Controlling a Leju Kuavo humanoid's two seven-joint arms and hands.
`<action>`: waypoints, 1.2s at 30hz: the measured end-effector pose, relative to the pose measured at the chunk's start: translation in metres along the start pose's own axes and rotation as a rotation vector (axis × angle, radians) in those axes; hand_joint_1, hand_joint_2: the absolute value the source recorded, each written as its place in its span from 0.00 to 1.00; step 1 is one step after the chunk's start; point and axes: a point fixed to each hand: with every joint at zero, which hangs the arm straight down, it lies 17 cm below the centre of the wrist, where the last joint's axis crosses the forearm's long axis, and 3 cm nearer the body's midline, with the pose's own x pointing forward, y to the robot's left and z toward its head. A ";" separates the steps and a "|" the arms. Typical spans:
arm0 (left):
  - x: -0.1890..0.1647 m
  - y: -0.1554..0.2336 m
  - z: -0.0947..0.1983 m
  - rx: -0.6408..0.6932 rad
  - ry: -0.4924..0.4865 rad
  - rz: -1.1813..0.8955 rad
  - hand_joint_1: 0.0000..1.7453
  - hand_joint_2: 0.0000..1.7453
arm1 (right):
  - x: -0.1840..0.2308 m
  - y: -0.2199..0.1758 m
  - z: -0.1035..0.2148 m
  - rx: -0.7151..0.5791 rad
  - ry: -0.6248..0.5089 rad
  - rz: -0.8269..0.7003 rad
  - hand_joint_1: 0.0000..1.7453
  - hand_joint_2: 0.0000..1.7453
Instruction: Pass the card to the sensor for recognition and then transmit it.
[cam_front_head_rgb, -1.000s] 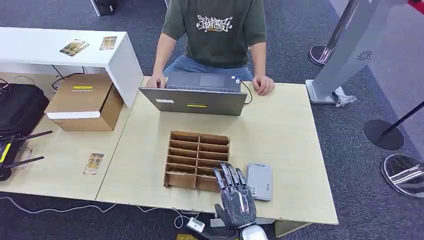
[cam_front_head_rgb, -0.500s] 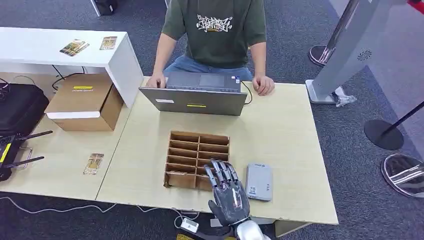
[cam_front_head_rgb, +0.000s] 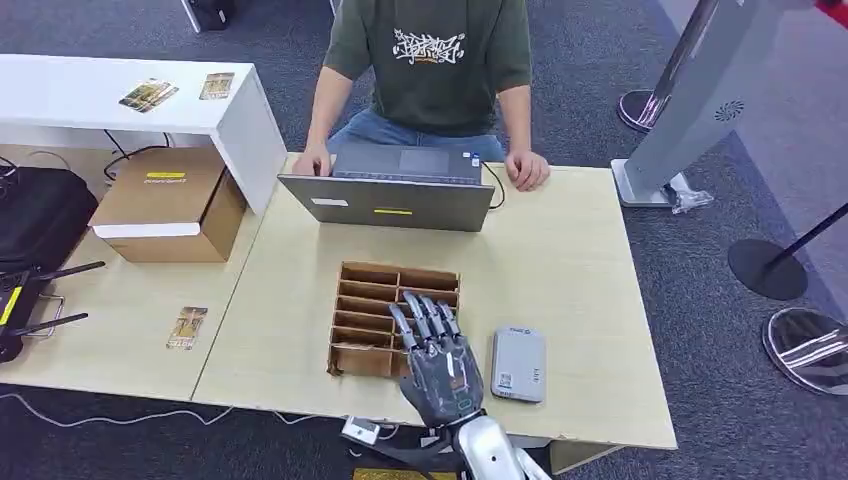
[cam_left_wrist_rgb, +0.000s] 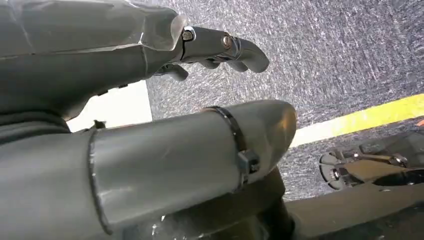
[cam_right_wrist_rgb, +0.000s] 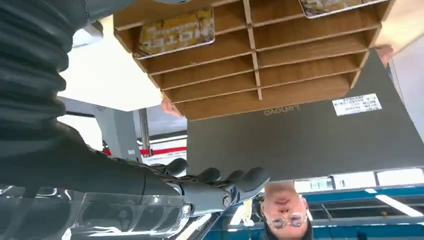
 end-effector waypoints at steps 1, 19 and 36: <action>0.000 0.000 0.000 0.000 -0.001 -0.002 0.00 0.00 | 0.000 0.000 0.000 0.000 0.000 -0.002 0.00 1.00; 0.001 -0.001 0.000 -0.005 -0.011 -0.007 0.00 0.00 | -0.005 0.009 -0.016 0.082 0.082 0.007 0.00 1.00; -0.002 0.003 -0.001 -0.004 -0.013 -0.009 0.00 0.00 | -0.005 -0.007 -0.020 0.093 0.114 0.018 0.00 1.00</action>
